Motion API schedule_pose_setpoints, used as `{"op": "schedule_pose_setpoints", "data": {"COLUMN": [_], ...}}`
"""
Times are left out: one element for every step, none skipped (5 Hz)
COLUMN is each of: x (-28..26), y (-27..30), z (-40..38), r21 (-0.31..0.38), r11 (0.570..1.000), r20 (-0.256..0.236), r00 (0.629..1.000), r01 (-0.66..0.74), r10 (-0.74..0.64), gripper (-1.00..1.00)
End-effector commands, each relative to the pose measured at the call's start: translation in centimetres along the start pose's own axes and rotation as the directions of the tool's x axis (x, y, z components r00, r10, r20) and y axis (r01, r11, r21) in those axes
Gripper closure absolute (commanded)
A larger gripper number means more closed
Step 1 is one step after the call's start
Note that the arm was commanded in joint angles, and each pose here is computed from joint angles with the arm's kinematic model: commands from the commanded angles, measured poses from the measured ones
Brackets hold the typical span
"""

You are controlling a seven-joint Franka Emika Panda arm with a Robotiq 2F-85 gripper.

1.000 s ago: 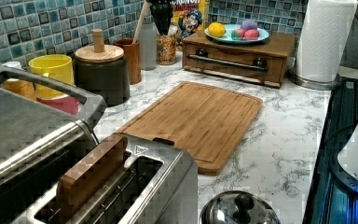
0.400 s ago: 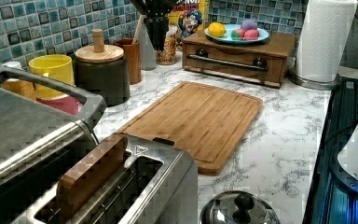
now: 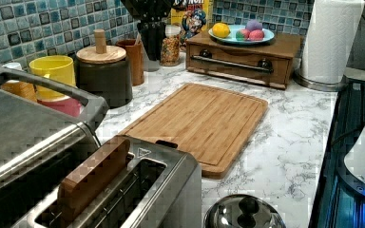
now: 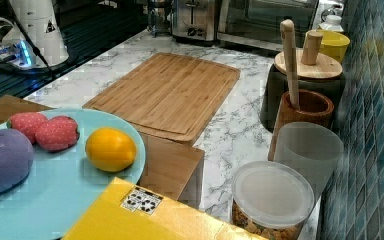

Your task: Turn on the toaster.

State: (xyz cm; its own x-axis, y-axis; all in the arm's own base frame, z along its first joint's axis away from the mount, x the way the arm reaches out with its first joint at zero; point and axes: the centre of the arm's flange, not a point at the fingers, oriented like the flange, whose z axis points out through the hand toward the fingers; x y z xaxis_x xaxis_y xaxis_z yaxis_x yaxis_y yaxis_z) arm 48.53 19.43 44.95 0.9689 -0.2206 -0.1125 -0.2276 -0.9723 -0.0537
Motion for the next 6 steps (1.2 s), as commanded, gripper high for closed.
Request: {"op": "schedule_pose_setpoints", "data": {"x": [-8.2, -9.7, -11.0, -12.0, -12.8, -13.0], "y": [-3.8, -4.7, -5.6, -7.0, -7.5, -7.8], "z": [3.2, 2.8, 3.7, 5.4, 7.4, 8.2], "r21": [0.043, 0.074, 0.098, 0.1, 0.121, 0.132], "r11": [0.987, 0.979, 0.962, 0.948, 0.939, 0.936], "r20": [0.063, 0.037, 0.025, 0.035, 0.043, 0.032], "r00": [0.986, 0.98, 0.966, 0.951, 0.944, 0.942], "r01": [0.154, 0.192, 0.254, 0.304, 0.321, 0.326], "r10": [-0.156, -0.195, -0.258, -0.308, -0.328, -0.333], "gripper": [1.0, 1.0, 1.0, 1.0, 1.0, 1.0]}}
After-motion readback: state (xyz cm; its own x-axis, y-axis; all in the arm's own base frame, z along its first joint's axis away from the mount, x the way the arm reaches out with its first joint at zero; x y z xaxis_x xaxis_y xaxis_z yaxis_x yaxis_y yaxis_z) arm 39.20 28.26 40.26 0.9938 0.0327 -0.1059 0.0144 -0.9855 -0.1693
